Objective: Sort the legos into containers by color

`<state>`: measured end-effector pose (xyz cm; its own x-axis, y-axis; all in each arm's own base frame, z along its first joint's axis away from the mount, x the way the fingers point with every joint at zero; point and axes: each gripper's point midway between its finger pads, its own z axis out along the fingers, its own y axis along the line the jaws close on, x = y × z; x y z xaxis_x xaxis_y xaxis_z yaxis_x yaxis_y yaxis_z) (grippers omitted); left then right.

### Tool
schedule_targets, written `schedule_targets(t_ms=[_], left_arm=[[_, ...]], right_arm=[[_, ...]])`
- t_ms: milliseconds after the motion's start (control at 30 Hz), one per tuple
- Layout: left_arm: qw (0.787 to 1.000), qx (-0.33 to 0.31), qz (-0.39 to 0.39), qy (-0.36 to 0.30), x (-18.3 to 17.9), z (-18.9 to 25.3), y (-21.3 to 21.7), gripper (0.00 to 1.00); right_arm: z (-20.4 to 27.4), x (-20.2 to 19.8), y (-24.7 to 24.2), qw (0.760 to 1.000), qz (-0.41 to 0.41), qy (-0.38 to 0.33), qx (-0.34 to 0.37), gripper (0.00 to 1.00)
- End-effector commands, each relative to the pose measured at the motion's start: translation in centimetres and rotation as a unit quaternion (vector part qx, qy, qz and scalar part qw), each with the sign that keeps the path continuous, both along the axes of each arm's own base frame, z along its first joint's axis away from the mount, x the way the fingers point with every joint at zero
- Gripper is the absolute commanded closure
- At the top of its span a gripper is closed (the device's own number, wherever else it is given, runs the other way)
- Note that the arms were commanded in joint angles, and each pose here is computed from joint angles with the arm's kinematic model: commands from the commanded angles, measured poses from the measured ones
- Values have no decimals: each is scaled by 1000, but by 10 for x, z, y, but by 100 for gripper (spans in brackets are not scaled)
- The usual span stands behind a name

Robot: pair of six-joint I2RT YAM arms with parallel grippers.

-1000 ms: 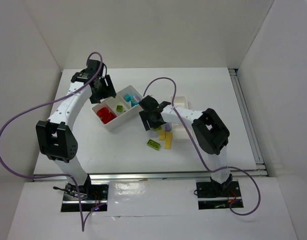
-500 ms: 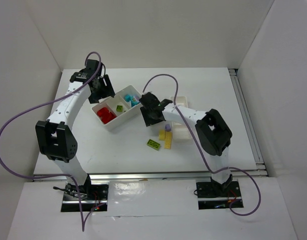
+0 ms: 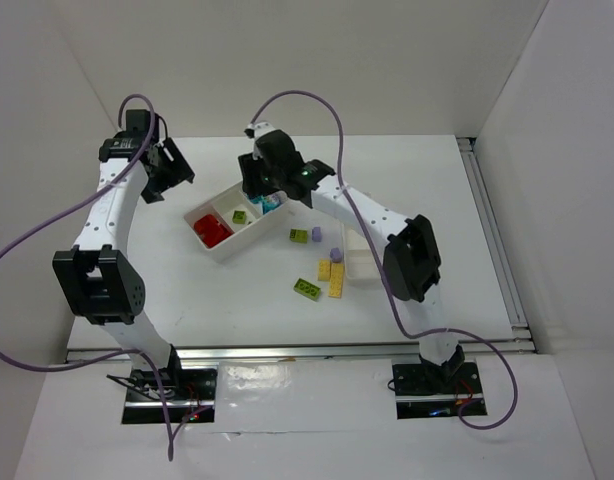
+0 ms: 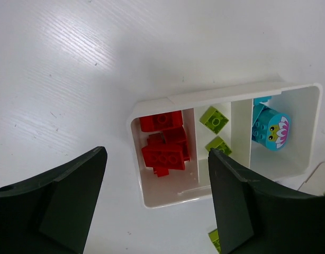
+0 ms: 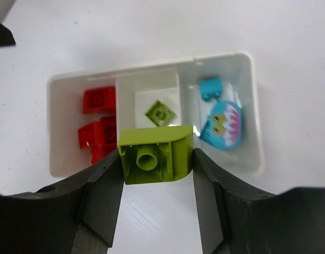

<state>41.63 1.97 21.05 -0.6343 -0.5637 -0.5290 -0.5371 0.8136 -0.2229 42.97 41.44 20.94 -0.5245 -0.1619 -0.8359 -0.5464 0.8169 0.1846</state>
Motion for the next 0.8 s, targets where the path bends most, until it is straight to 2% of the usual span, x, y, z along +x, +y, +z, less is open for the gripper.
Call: schedule_targets(t_ms=[0,100,167,200,233,300,367,400,467,500,533,567,633,767], left_arm=[[1000,-13,7,-26,-6,23,-2,13],[1000,-13,12,-26,-7,23,2,13],[1000,-17,9,-20,-5,19,1,13],[999,-17,9,-26,-3,22,1,13],[1000,-14,5,-25,-4,22,1,13],[1000,-11,1,-26,-1,23,2,13],[1000,-7,8,-21,-3,22,7,13],[1000,-7,8,-21,-3,22,7,13],[1000,-7,8,-21,-3,22,7,13],[1000,-8,8,-15,-5,17,7,13],[1000,-7,8,-19,-6,21,7,13],[1000,-7,8,-18,-6,18,7,13],[1000,-8,13,-12,-8,13,10,13],[1000,-12,10,-12,-7,11,9,13]], right_arm=[[1,5,41,998,54,-15,24,67],[-6,5,60,996,82,-14,33,63],[-9,6,69,995,96,-11,40,56],[-10,7,73,994,100,-10,42,35],[-10,7,73,994,100,-10,42,24],[1,6,69,994,94,-13,48,12],[14,11,58,997,65,-30,41,12],[38,9,49,996,52,-47,47,13],[33,12,24,998,4,-58,22,23],[62,4,10,996,-13,-74,38,28],[33,-3,-8,998,-30,-57,6,32],[33,-6,-21,997,-48,-51,12,38],[16,-31,-51,998,-56,-27,-2,38],[-40,-86,-82,997,-16,51,-48,23]])
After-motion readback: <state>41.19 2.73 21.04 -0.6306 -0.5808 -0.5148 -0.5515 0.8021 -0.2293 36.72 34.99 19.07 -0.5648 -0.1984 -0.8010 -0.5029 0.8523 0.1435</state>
